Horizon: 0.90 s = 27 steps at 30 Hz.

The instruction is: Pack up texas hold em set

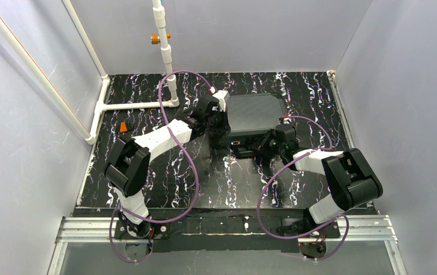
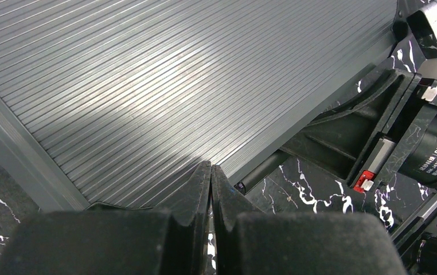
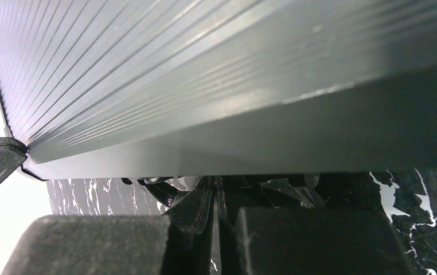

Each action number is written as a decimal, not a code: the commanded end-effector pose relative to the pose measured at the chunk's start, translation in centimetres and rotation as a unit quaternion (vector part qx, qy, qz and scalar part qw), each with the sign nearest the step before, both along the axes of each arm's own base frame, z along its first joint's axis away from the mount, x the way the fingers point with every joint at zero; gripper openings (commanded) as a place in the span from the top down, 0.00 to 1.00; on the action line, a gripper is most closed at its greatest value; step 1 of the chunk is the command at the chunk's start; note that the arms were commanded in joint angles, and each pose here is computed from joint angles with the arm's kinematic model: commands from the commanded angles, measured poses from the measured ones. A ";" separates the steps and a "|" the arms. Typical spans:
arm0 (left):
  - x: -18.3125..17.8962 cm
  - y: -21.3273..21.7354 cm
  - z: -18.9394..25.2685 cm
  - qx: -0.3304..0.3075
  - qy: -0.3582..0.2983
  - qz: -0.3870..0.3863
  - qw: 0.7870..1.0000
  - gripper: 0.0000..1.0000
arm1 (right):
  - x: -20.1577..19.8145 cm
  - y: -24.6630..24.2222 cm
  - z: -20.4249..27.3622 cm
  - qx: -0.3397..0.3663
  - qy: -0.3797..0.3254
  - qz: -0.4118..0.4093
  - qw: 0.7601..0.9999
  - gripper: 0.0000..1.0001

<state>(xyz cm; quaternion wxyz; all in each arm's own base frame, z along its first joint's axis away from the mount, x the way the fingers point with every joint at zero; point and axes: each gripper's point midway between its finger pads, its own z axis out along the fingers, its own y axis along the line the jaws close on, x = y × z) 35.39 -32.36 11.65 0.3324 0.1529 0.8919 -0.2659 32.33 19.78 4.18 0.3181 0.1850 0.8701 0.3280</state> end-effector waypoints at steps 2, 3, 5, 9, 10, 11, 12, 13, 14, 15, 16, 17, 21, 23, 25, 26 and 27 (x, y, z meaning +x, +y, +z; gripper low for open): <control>-6.8 4.5 -5.7 0.118 0.141 -0.020 0.983 1.00 | 0.0 -3.9 -2.6 -0.069 0.039 -0.078 0.994 0.89; -6.7 4.4 -5.4 0.117 0.138 -0.019 0.983 1.00 | 0.1 -3.9 -2.3 -0.070 0.036 -0.078 0.994 0.89; -6.4 4.2 -4.7 0.114 0.133 -0.016 0.984 1.00 | 0.1 -4.0 -1.8 -0.073 0.033 -0.076 0.994 0.89; -5.6 3.8 -2.8 0.105 0.116 -0.014 0.988 1.00 | 0.3 -4.0 -0.2 -0.078 0.020 -0.071 0.994 0.89; -5.5 3.8 -2.4 0.104 0.111 -0.013 0.988 0.99 | 0.4 -4.0 0.2 -0.079 0.015 -0.069 0.994 0.89; -5.3 3.7 -1.9 0.103 0.107 -0.012 0.989 0.97 | 0.4 -4.0 0.6 -0.079 0.012 -0.067 0.995 0.89; -5.1 3.7 -1.4 0.102 0.103 -0.012 0.989 0.95 | 0.5 -4.0 1.1 -0.080 0.008 -0.065 0.995 0.89; -5.0 3.7 -1.0 0.101 0.099 -0.011 0.990 0.92 | 0.6 -4.0 1.4 -0.083 0.006 -0.064 0.995 0.89; -4.9 3.6 -0.5 0.099 0.095 -0.011 0.990 0.90 | 0.6 -4.0 1.8 -0.083 0.003 -0.064 0.994 0.89; -4.8 3.6 0.0 0.098 0.091 -0.011 0.991 0.87 | 0.6 -4.1 2.1 -0.085 0.001 -0.062 0.994 0.89; -4.7 3.5 0.6 0.094 0.086 -0.011 0.992 0.84 | 0.6 -4.1 2.4 -0.085 -0.002 -0.061 0.994 0.89; -4.7 3.5 1.2 0.091 0.080 -0.011 0.993 0.80 | 0.5 -4.1 2.8 -0.084 -0.005 -0.061 0.995 0.89; -5.0 3.6 3.4 0.073 0.057 -0.022 0.995 0.57 | 0.3 -4.2 4.4 -0.083 -0.019 -0.060 0.995 0.88; -5.2 3.9 4.6 0.067 0.043 -0.021 0.997 0.52 | 0.2 -4.3 5.2 -0.084 -0.027 -0.058 0.994 0.88; -5.5 4.3 5.9 0.061 0.028 -0.019 0.998 0.48 | 0.0 -4.4 6.3 -0.082 -0.037 -0.057 0.994 0.88; -5.7 4.5 6.5 0.058 0.022 -0.018 0.998 0.46 | -0.1 -4.5 6.9 -0.082 -0.044 -0.056 0.994 0.88; -5.9 4.7 7.1 0.055 0.016 -0.018 0.998 0.44 | -0.1 -4.6 7.9 -0.080 -0.054 -0.058 0.994 0.88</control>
